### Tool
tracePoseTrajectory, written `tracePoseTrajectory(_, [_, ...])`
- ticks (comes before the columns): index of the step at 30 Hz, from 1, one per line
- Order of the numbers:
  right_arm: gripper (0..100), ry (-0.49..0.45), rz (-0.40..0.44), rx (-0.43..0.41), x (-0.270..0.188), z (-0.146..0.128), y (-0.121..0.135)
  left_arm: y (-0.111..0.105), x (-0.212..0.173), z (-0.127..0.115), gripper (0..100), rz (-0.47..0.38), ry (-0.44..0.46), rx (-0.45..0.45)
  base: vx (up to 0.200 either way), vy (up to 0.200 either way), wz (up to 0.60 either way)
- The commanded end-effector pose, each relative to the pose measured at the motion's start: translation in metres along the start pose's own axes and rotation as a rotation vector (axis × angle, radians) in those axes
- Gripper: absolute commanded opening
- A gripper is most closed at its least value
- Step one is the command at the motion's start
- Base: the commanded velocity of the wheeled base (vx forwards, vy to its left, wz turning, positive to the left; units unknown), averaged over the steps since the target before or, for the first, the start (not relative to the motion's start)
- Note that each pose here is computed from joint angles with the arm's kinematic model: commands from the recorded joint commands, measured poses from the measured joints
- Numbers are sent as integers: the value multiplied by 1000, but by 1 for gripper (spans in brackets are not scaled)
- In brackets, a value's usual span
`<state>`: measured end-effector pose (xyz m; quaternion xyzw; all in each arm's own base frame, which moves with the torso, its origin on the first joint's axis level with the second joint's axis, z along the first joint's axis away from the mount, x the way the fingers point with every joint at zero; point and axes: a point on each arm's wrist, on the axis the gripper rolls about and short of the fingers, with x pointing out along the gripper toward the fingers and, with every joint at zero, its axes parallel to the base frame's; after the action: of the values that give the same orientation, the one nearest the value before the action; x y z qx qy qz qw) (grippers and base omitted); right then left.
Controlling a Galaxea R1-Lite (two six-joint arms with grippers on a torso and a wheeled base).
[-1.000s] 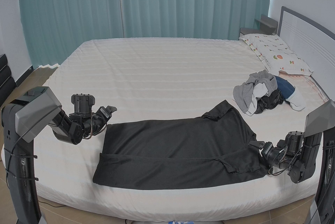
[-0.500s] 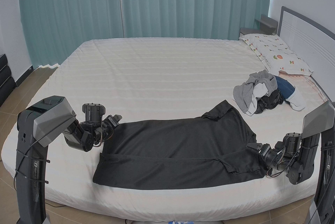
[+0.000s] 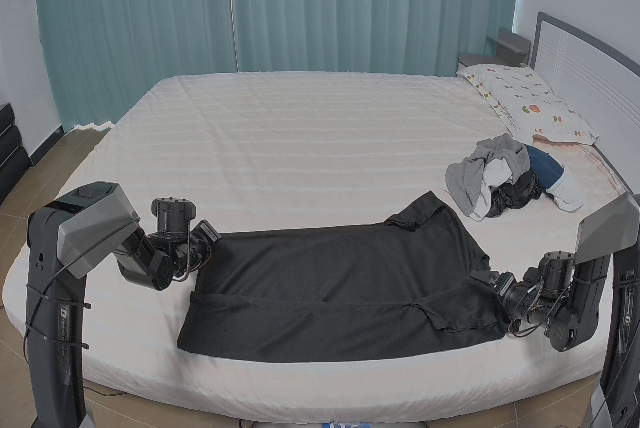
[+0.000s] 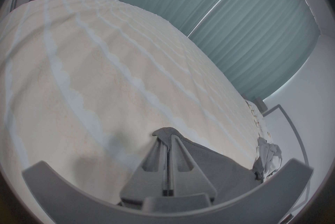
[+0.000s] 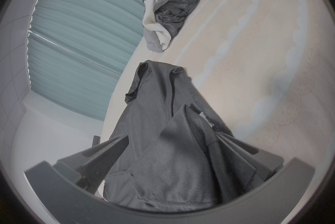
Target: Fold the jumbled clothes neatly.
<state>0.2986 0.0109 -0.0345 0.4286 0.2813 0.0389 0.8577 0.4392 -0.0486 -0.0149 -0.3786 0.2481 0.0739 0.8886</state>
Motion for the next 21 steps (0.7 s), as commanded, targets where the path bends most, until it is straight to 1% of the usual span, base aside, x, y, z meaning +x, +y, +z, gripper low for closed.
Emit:
tracePoseTrajectory(1, [100,-41,50,-35,2,4,17,-8,-15,11,0,-27,-30,-40,0,0,0])
tracePoseTrajectory(3, [100,-37,59,-48,4,2,20,-7,-16,9,0,-31,-31,-47,0,0,0])
tracePoseTrajectory(5, [100,-52,73,-66,5,6,24,-8,-16,10,0,-38,-37,-49,0,0,0])
tracePoseTrajectory(8, [100,-101,107,-145,0,21,38,-8,-17,10,0,-41,-39,-61,0,0,0])
tracePoseTrajectory(10, [100,-95,100,-166,-2,23,42,-8,-17,10,0,-44,-37,-69,0,0,0])
tracePoseTrajectory(11, [100,-73,81,-190,-5,24,46,-9,-17,11,0,-47,-37,-78,0,0,0])
tracePoseTrajectory(12, [100,-73,81,-190,-5,24,46,-9,-17,11,0,-47,-37,-78,0,0,0])
tracePoseTrajectory(13, [100,-49,54,-225,-5,25,48,-8,-17,10,0,-46,-36,-81,0,0,0])
tracePoseTrajectory(15, [100,-18,12,-246,-6,25,45,-8,-17,10,0,-44,-37,-82,0,0,0])
tracePoseTrajectory(16, [100,-18,12,-246,-6,25,45,-8,-17,10,0,-44,-37,-82,0,0,0])
tracePoseTrajectory(17, [100,-3,-25,-255,-8,25,40,-7,-17,9,0,-41,-32,-82,0,0,0])
tracePoseTrajectory(20, [100,-41,-41,-263,-8,33,37,-7,-18,10,0,-42,-34,-83,0,0,0])
tracePoseTrajectory(21, [100,-41,-41,-263,-8,33,37,-7,-18,10,0,-42,-34,-83,0,0,0])
